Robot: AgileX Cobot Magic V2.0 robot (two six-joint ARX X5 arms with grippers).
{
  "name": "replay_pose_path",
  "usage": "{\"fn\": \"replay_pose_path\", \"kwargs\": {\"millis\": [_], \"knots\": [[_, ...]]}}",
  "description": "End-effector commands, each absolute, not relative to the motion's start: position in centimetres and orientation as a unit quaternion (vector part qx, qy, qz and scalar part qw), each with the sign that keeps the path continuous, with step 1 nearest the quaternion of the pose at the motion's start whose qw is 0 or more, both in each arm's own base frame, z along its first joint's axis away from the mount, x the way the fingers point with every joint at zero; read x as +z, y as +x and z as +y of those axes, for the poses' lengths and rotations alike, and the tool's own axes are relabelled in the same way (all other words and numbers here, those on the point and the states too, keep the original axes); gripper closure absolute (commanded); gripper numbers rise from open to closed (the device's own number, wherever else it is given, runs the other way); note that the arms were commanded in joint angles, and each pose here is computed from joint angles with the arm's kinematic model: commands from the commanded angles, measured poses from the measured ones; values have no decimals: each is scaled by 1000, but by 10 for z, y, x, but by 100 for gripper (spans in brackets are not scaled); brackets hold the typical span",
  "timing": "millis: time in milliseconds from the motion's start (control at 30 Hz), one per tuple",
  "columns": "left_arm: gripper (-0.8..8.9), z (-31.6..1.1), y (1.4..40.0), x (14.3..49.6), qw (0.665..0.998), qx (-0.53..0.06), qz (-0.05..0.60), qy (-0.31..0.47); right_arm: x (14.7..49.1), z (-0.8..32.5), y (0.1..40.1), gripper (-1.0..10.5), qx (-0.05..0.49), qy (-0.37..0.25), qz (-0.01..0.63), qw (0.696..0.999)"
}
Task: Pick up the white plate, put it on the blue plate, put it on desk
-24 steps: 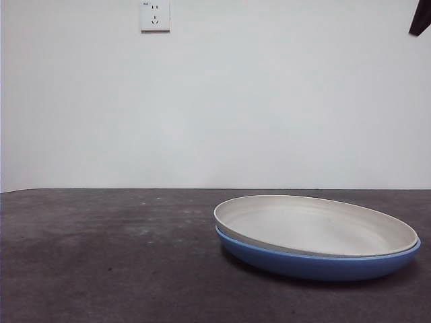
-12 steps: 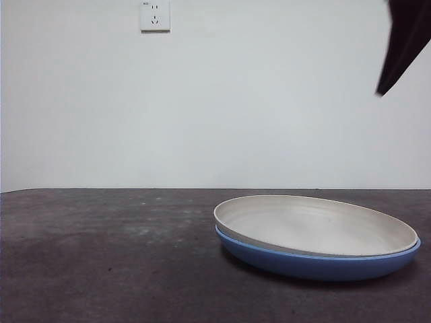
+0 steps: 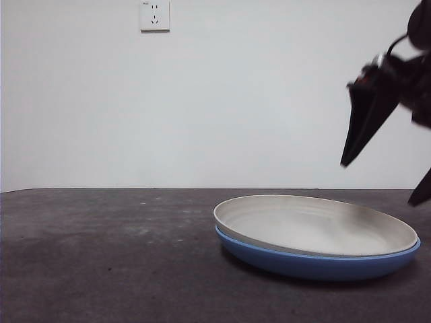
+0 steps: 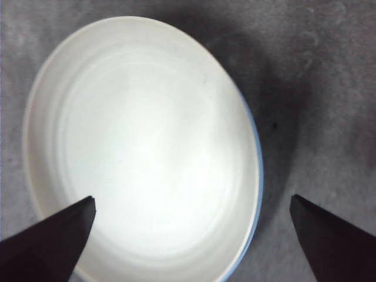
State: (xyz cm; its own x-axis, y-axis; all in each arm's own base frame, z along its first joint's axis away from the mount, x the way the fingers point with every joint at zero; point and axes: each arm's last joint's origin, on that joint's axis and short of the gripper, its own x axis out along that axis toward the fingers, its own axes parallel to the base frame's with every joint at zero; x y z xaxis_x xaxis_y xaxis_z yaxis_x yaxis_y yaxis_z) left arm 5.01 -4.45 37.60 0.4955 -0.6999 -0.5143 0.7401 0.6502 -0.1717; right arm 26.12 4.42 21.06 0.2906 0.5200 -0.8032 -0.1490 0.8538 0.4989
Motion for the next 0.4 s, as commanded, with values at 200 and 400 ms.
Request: {"fn": "replay_pose_path", "kwargs": {"millis": [200, 400], "knots": [[188, -45, 50, 379, 865, -420, 271, 36, 176, 47, 277, 288, 234, 173, 592, 751], [188, -45, 50, 379, 865, -421, 271, 37, 164, 48, 280, 381, 238, 177, 609, 736]]}}
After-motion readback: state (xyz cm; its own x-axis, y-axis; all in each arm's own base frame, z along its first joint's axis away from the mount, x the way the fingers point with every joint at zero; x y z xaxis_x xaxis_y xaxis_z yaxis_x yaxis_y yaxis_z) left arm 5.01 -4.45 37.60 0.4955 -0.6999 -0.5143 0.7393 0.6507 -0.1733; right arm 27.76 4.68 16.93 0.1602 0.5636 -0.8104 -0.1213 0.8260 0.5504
